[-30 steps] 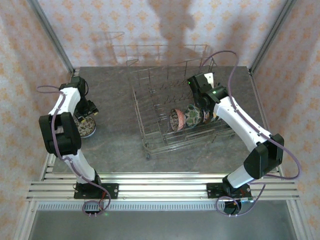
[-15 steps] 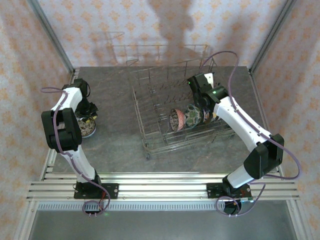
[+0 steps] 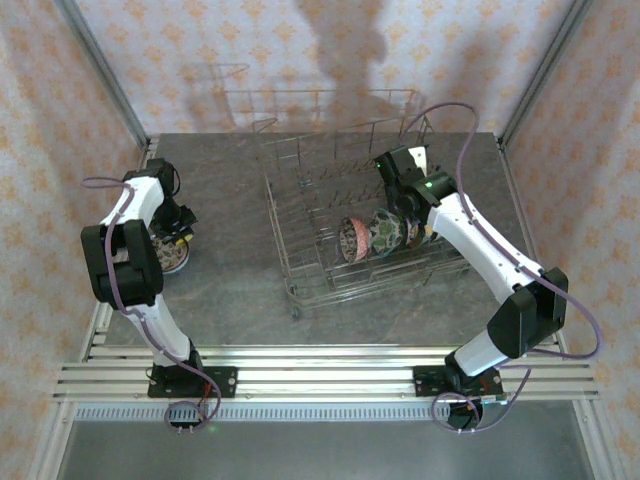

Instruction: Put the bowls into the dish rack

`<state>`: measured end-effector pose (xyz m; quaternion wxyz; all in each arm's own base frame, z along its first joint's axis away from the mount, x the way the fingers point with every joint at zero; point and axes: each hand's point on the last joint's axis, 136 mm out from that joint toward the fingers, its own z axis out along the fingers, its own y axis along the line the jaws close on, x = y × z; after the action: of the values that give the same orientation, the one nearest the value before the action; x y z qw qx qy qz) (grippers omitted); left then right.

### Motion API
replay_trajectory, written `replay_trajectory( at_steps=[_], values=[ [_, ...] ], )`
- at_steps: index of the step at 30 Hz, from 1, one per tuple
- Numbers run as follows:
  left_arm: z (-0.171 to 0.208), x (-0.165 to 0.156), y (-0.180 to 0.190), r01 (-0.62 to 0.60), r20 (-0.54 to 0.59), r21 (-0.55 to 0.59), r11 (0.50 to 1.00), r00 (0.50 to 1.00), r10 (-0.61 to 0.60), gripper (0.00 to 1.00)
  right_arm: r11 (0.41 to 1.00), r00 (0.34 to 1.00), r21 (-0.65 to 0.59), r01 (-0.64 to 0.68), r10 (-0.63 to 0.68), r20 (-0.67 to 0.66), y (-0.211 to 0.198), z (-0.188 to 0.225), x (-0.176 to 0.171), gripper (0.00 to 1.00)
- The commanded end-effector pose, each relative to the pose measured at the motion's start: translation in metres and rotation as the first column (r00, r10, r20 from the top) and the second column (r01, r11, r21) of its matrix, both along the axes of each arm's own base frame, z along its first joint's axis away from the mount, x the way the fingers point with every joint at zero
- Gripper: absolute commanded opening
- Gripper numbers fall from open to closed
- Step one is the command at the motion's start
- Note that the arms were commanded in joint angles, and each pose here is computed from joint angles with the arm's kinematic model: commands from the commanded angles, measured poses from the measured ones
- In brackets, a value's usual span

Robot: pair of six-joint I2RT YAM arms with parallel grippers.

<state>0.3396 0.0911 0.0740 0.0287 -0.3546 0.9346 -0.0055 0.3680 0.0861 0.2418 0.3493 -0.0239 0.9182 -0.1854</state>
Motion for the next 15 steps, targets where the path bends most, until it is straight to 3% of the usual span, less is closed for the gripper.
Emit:
replay_trajectory(
  at_steps=[1,15],
  values=[
    [0.0116,-0.0058,-0.0026,0.005,0.028,-0.006,1.000,1.000,-0.005,0.11,1.000,1.000,0.015,0.011,-0.011,0.010,0.0005,0.0042,-0.0019,0.88],
    [0.0148,-0.0124,-0.0083,0.023,0.031,-0.013,1.000,0.999,-0.022,0.08,0.999,1.000,0.037,0.002,-0.002,0.004,0.0059,0.0018,-0.0007,0.88]
  ],
)
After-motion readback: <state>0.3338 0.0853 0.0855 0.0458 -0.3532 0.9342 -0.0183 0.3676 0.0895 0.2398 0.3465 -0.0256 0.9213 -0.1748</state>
